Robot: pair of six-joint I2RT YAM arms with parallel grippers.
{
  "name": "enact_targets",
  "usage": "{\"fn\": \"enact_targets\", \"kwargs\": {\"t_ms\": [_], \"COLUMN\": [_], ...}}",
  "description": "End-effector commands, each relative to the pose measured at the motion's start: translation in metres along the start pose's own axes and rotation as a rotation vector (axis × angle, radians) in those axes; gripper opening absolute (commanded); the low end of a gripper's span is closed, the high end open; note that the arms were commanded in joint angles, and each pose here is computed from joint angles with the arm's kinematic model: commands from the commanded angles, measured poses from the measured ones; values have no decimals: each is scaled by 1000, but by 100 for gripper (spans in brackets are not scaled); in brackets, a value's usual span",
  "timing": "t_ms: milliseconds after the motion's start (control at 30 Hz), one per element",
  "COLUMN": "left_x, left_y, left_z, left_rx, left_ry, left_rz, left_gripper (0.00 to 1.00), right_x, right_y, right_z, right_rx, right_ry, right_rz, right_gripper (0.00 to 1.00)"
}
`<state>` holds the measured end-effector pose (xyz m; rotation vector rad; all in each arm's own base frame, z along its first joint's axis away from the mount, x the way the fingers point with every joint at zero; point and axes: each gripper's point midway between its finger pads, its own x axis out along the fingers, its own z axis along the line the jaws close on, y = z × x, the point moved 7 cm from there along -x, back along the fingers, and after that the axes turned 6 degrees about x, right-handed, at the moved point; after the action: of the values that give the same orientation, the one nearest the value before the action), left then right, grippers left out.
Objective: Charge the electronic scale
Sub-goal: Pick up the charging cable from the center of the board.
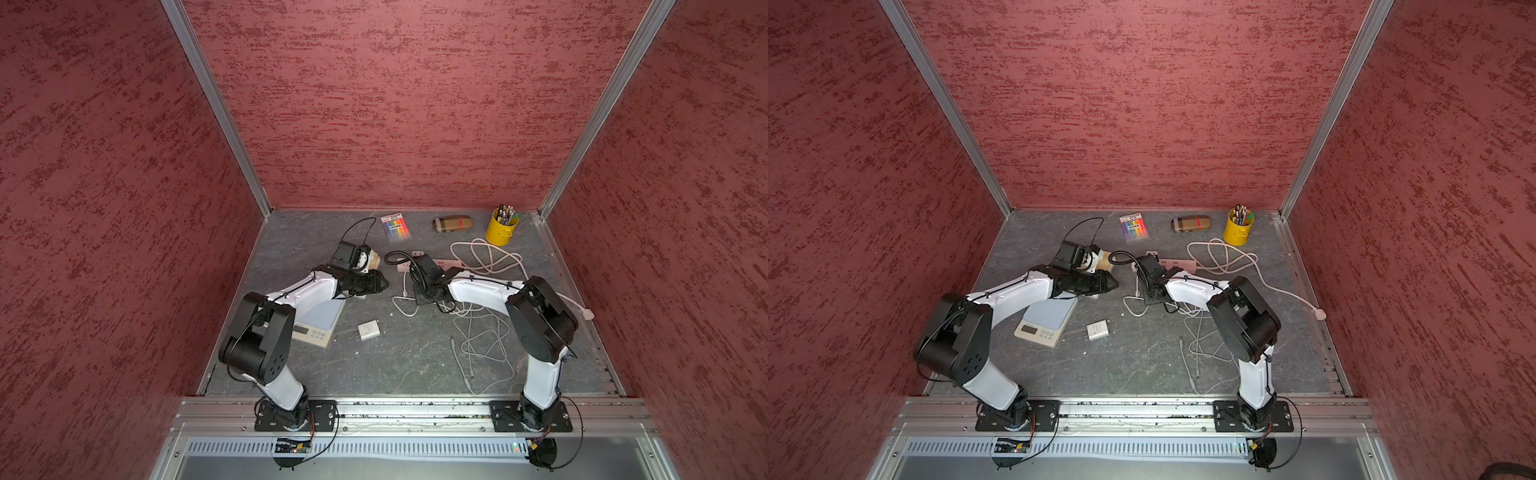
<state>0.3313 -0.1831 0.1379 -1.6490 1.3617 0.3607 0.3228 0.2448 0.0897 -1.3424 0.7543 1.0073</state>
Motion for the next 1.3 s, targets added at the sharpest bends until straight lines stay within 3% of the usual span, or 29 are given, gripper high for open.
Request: {"fn": "enact_targets", "kwargs": {"t_ms": [0,267,400,533,600,733,800,1033,1167,1267], "left_x": [28,79,87,83,73,46,31,-22,-50,-63], "left_y": [-7,14,21,18,13,-3,-12,-17,-14,-15], "left_z": [-19,-15,-9,-13,-17,-24,-32,-72,-97,-109], "left_rx": [68,1,-16,-1,51,173,226,484,615,667], "left_ry": [97,71,26,19,12,57,112,296,424,455], "left_rz": [-29,36,34,16,6,-42,-57,-143,-183,-198], "left_gripper": [47,41,30,6,0,0,0,0,0,0], "right_x": [2,5,4,-10,-23,-56,-78,-186,-224,-226], "right_y": [5,12,13,10,3,-13,-18,-26,-19,-19], "right_z": [2,1,1,2,2,3,2,-6,-9,-3], "right_rx": [35,30,31,61,75,106,136,264,255,255], "right_ry": [-49,-58,-69,-96,-110,-149,-201,-506,-642,-695], "right_rz": [4,29,31,10,-40,-156,-234,-512,-593,-543], "right_gripper": [0,0,0,0,0,1,8,48,65,64]}}
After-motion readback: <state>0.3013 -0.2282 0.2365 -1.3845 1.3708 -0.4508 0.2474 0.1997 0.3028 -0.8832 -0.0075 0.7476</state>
